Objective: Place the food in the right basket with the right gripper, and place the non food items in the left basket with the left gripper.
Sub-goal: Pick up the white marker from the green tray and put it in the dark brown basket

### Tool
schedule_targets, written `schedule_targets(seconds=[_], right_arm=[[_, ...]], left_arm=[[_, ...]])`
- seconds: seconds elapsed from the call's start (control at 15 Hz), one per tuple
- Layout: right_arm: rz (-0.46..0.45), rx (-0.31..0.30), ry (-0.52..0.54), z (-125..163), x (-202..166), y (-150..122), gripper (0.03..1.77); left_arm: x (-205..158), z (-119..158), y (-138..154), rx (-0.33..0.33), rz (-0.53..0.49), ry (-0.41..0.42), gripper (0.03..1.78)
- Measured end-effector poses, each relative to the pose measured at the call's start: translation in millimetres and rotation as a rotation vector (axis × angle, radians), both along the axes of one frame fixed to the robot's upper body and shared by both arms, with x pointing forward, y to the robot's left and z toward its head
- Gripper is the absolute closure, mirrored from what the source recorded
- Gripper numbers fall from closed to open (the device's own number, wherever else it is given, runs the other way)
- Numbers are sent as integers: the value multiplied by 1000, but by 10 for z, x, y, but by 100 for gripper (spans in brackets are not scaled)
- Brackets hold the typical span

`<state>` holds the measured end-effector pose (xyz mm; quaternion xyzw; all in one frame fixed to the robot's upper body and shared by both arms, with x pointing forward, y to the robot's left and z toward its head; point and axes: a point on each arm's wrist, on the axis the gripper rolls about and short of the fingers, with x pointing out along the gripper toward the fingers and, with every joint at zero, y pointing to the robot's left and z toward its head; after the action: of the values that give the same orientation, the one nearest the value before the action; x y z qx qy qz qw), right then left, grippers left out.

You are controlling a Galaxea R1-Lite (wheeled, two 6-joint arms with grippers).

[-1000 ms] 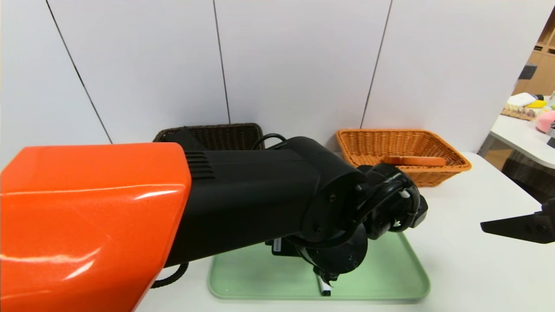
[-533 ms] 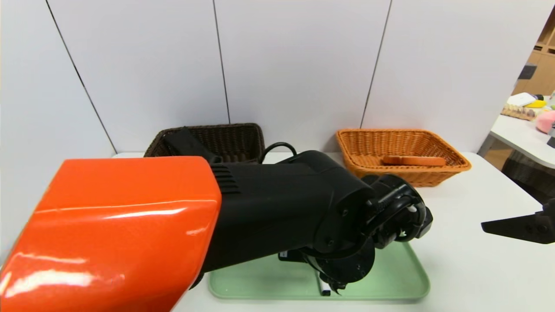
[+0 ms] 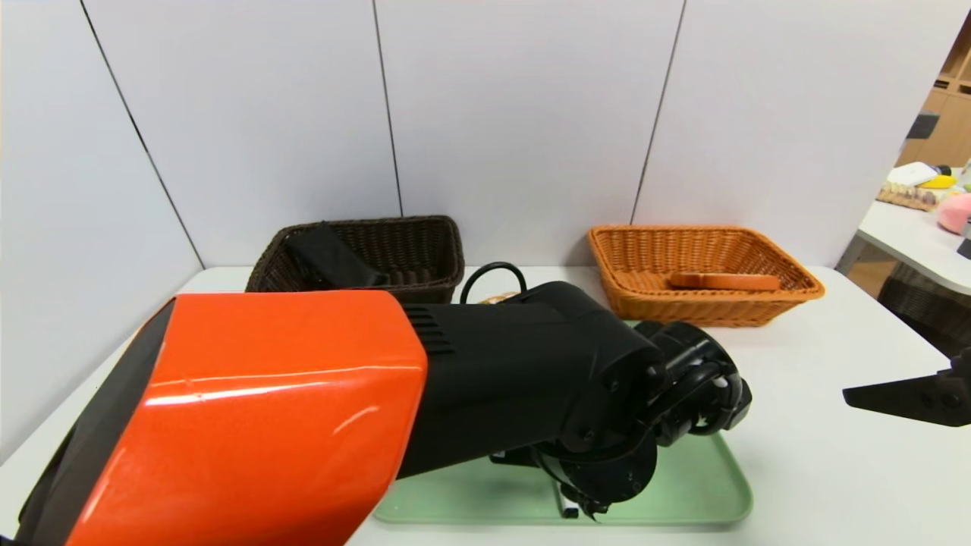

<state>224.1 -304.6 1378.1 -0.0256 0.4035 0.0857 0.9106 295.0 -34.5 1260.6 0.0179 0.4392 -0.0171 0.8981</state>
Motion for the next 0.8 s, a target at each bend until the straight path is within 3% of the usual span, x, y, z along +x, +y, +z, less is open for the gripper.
schedule_targets(seconds=[0.8], right_arm=[[1,0,-1,2,3,2,10]], left_arm=[[17,-71,-19,12,5,9,12]])
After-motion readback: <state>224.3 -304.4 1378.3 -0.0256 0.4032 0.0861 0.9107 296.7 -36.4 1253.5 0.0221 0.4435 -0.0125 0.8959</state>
